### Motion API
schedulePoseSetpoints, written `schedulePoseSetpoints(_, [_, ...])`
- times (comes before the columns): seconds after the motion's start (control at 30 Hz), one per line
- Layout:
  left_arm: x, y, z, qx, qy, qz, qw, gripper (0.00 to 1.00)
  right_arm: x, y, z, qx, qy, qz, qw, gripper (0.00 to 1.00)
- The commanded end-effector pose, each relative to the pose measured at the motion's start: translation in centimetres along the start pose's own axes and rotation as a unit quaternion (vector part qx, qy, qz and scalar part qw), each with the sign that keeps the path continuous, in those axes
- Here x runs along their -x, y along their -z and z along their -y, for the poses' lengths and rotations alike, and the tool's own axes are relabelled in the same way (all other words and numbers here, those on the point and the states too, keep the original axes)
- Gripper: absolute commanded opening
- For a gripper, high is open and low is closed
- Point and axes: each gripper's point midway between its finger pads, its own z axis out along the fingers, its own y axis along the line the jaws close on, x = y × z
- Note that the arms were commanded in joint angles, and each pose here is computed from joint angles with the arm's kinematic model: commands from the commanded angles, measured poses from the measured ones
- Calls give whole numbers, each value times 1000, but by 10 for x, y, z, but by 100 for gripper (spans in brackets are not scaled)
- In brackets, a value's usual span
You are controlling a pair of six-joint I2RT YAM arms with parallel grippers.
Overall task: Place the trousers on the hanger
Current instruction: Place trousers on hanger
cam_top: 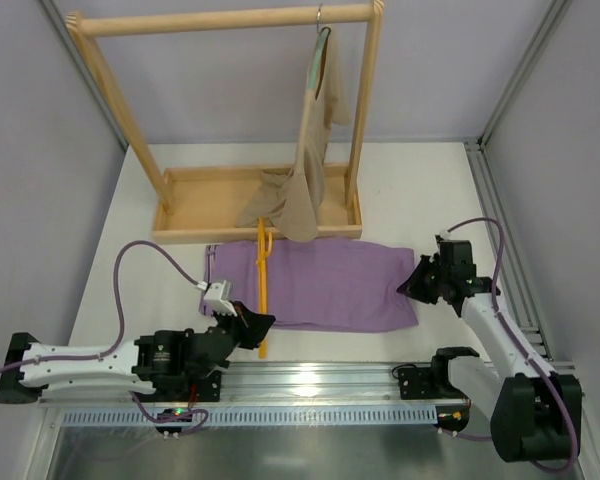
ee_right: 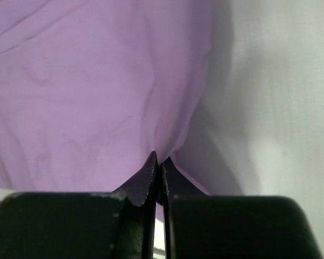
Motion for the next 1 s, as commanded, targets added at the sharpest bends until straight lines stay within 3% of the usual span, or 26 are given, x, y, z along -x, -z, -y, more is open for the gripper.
schedulePoseSetpoints(0.0, [22,2,21,-54,77,52,994,0,-1,23,-46,75,32,22,996,4])
schedulePoseSetpoints(0.2, [13,6,13,-68,66,39,995,0,-27,45,-107,144,61,18,988,4])
schedulePoseSetpoints(0.27, [2,8,23,-115,80,23,990,0,-26,49,-125,163,69,30,984,4])
schedulePoseSetpoints(0.6, [-5,20,19,-167,89,14,982,0,-63,48,-209,201,132,1,971,4])
schedulePoseSetpoints(0.77, [-17,23,10,-177,101,-3,979,0,-85,46,-256,226,153,-3,962,4])
schedulePoseSetpoints(0.97, [-37,14,-11,-130,78,-28,988,0,-110,33,-303,251,163,-21,954,4])
